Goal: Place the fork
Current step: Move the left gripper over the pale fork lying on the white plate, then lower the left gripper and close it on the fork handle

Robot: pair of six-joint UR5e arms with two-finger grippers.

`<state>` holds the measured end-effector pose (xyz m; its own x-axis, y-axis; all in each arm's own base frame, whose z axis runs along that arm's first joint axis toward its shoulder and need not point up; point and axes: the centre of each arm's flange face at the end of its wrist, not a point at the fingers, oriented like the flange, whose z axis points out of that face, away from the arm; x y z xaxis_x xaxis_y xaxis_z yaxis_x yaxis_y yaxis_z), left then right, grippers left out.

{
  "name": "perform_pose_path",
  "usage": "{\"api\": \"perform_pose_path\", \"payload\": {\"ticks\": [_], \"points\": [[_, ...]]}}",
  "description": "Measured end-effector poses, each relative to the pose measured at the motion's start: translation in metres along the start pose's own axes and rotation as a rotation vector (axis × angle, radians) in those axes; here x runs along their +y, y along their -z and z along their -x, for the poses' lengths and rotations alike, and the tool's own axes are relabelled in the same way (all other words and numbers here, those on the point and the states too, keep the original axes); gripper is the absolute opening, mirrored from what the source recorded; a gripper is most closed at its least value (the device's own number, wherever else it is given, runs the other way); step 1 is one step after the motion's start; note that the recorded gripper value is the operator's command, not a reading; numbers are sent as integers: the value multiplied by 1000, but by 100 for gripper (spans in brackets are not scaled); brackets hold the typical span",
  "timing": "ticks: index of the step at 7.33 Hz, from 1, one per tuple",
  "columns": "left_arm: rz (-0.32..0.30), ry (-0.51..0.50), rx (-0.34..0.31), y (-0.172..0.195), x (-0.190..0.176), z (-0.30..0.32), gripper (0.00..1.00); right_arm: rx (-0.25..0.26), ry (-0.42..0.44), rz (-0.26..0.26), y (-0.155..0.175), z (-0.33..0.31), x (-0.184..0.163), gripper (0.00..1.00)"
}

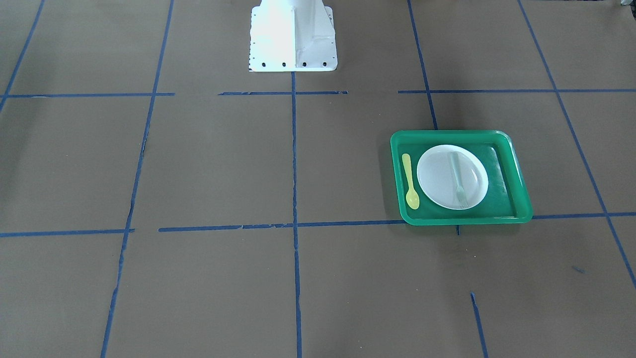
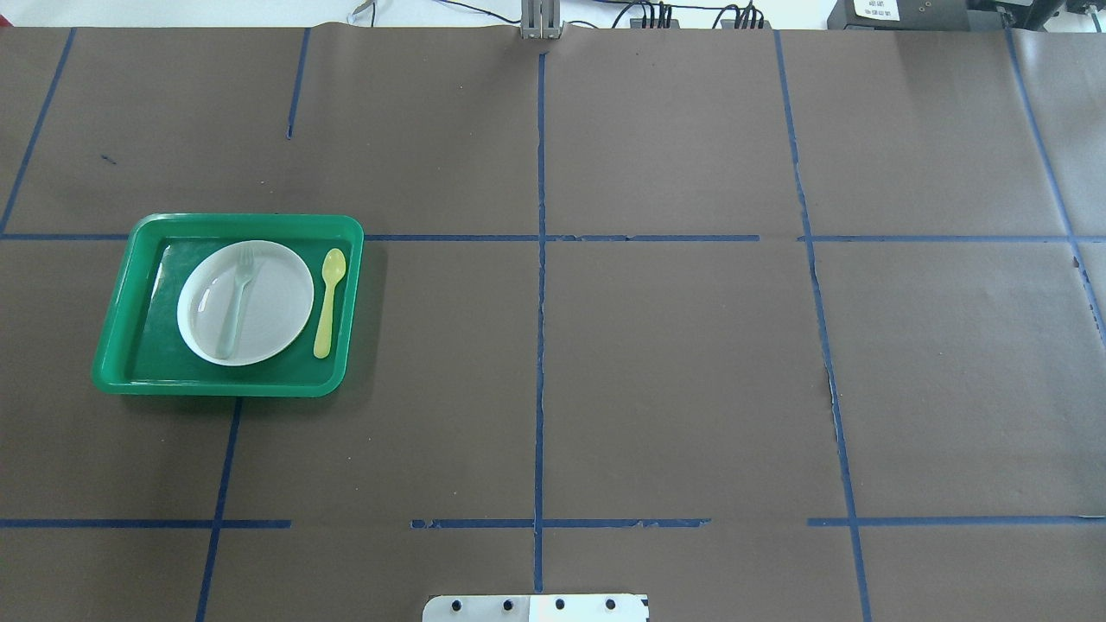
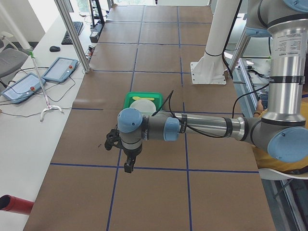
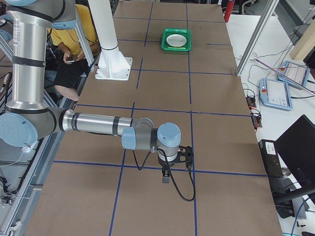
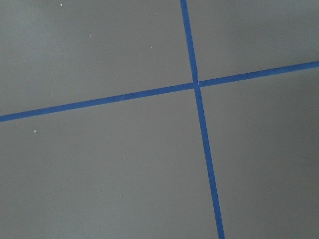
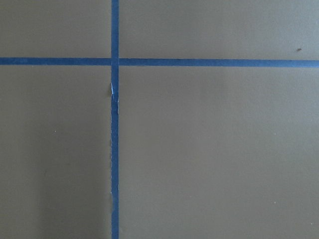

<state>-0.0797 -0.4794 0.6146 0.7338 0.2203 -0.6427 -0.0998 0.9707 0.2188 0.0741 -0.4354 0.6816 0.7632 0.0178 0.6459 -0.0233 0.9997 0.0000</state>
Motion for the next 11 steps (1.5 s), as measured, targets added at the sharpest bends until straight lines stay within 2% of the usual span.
{"api": "perform_pose_path", "payload": {"ticks": [2,4,6,8,9,10,11], "points": [[-39,7,17,1,-31,-71,100,0,0,0,0,0,0,100],[-48,67,80,-14,-68,-186,100,0,0,0,0,0,0,100],[-53,88,161,-55,-84,-274,100,1,0,0,0,0,0,100],[-43,101,163,-101,-89,-340,97,0,0,0,0,0,0,100],[-25,109,153,-123,-89,-364,83,0,0,0,0,0,0,100],[-10,113,143,-142,-94,-382,73,0,0,0,0,0,0,100],[2,109,136,-155,-97,-395,72,0,0,-1,0,0,0,100]]}}
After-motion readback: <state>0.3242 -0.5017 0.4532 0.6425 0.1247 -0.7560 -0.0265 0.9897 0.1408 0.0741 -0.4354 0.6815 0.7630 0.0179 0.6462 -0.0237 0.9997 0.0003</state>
